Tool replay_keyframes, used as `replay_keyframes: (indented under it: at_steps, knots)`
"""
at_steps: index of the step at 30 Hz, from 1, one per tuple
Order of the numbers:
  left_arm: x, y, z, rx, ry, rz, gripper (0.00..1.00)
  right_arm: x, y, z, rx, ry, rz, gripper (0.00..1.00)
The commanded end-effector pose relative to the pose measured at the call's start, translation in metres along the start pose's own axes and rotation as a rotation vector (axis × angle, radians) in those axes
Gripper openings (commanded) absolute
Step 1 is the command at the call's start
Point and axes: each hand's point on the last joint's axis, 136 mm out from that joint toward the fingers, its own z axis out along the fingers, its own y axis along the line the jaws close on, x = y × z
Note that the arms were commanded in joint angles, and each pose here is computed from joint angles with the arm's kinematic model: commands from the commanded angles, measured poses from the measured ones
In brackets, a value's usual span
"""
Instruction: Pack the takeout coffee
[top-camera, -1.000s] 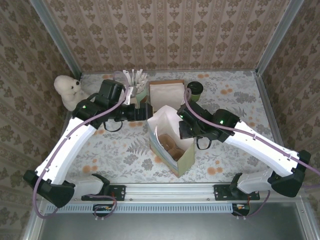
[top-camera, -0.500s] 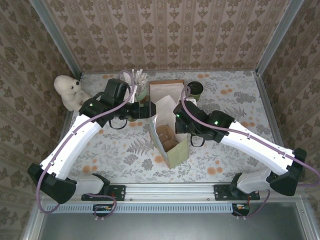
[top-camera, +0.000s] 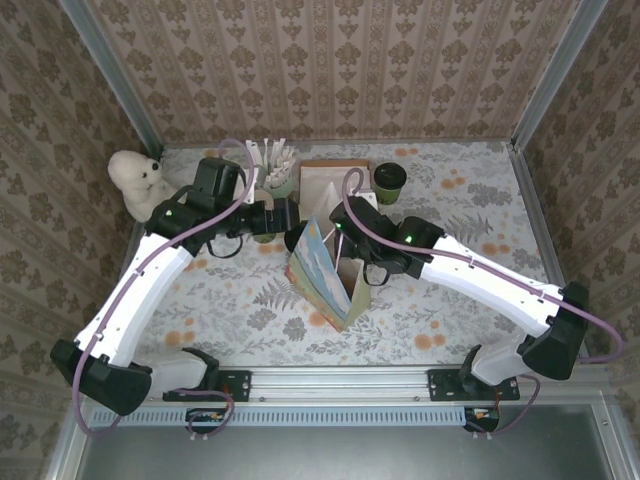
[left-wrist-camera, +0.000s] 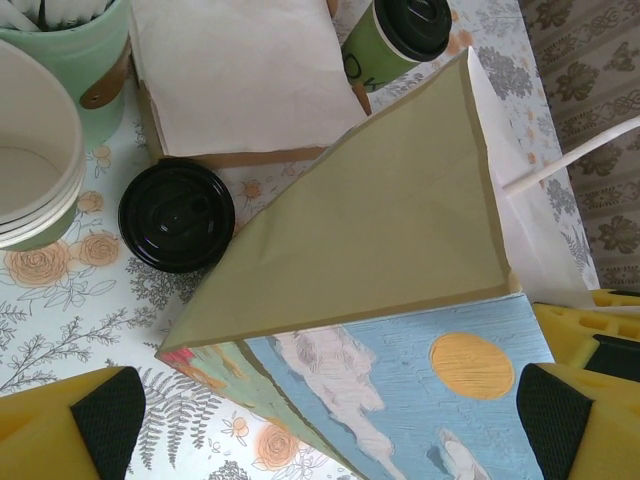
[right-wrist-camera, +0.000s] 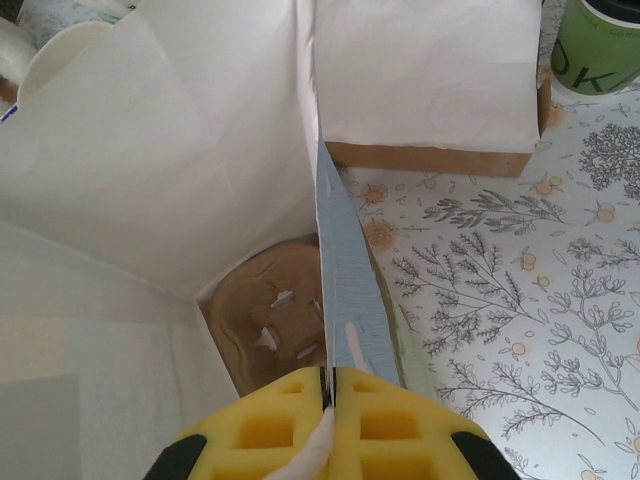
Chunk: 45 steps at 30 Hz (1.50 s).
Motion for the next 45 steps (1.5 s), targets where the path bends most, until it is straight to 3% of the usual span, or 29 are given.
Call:
replay_keyframes:
  at_steps: [1, 4, 9, 16, 22, 23, 24, 26, 31, 36, 45]
  knots:
    - [0.001, 0.004, -0.005, -0.010, -0.012, 0.018, 0.99, -0.009, 0.007, 0.003, -0.006, -0.021, -0.005, 0.00]
    - [0.001, 0.004, -0.005, -0.008, -0.012, 0.016, 0.99, -0.008, 0.007, 0.001, -0.003, -0.013, -0.020, 0.03]
    - [0.003, -0.009, -0.005, 0.062, 0.002, 0.043, 0.99, -0.007, 0.001, -0.014, -0.020, -0.015, -0.068, 0.30]
    - [0.006, -0.022, -0.005, 0.112, 0.022, 0.126, 0.96, 0.000, -0.009, -0.040, -0.066, 0.006, -0.230, 0.53]
    - [0.012, 0.005, 0.002, -0.078, 0.078, 0.231, 0.90, 0.008, -0.008, -0.069, -0.167, 0.049, -0.388, 0.84]
    - [0.011, 0.010, 0.003, -0.105, 0.086, 0.243, 0.89, 0.007, -0.009, -0.077, -0.182, 0.045, -0.411, 0.96]
    - [0.010, 0.012, 0.004, -0.119, 0.088, 0.257, 0.88, 0.003, -0.013, -0.084, -0.181, 0.033, -0.423, 1.00]
    - [0.008, 0.015, 0.007, -0.132, 0.090, 0.284, 0.83, -0.007, -0.024, -0.095, -0.176, 0.000, -0.408, 1.00]
    - [-0.003, 0.009, 0.024, -0.101, 0.096, 0.347, 0.58, -0.032, -0.046, -0.110, -0.234, -0.104, -0.286, 1.00]
    - [-0.009, -0.004, 0.040, -0.027, 0.118, 0.403, 0.41, -0.051, -0.089, -0.097, -0.149, -0.147, -0.112, 1.00]
    - [-0.016, -0.038, 0.069, 0.126, 0.138, 0.486, 0.40, -0.075, -0.156, -0.032, -0.011, -0.077, 0.039, 1.00]
